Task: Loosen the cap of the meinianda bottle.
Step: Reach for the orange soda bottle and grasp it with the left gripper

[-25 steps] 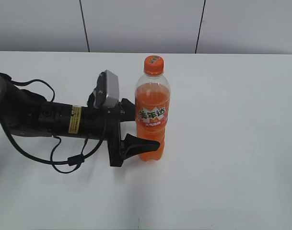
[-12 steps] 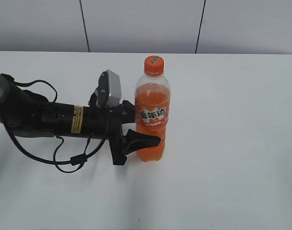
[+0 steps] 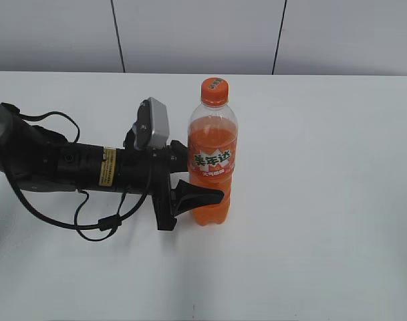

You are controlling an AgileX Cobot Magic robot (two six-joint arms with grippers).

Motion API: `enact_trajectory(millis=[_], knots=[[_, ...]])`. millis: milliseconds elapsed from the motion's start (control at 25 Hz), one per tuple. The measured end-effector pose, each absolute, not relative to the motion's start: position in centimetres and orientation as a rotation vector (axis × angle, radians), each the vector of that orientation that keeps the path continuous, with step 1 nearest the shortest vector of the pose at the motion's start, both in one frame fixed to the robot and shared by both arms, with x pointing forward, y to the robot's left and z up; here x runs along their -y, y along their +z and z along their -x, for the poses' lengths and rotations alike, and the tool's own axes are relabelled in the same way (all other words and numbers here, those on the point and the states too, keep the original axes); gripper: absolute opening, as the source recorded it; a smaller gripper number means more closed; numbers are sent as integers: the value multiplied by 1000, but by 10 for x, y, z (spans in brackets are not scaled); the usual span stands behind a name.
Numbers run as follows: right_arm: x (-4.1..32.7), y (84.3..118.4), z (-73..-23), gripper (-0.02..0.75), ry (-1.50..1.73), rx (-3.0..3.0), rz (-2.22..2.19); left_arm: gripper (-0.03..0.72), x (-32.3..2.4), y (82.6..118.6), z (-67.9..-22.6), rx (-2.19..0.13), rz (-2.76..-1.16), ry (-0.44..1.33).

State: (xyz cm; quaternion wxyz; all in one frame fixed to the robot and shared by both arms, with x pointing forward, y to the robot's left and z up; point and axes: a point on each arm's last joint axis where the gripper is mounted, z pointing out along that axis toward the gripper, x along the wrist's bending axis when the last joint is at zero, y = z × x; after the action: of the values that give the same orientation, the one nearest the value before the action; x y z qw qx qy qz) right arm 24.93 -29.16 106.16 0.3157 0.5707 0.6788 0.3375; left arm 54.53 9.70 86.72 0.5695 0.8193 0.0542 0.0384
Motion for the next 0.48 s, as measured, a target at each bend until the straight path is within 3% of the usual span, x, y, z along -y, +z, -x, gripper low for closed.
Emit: enact_trajectory(millis=[480], knots=[[289,1095,-322,474,735,-1927,-1769,413,-97,867,-545,-126,-1922,90]])
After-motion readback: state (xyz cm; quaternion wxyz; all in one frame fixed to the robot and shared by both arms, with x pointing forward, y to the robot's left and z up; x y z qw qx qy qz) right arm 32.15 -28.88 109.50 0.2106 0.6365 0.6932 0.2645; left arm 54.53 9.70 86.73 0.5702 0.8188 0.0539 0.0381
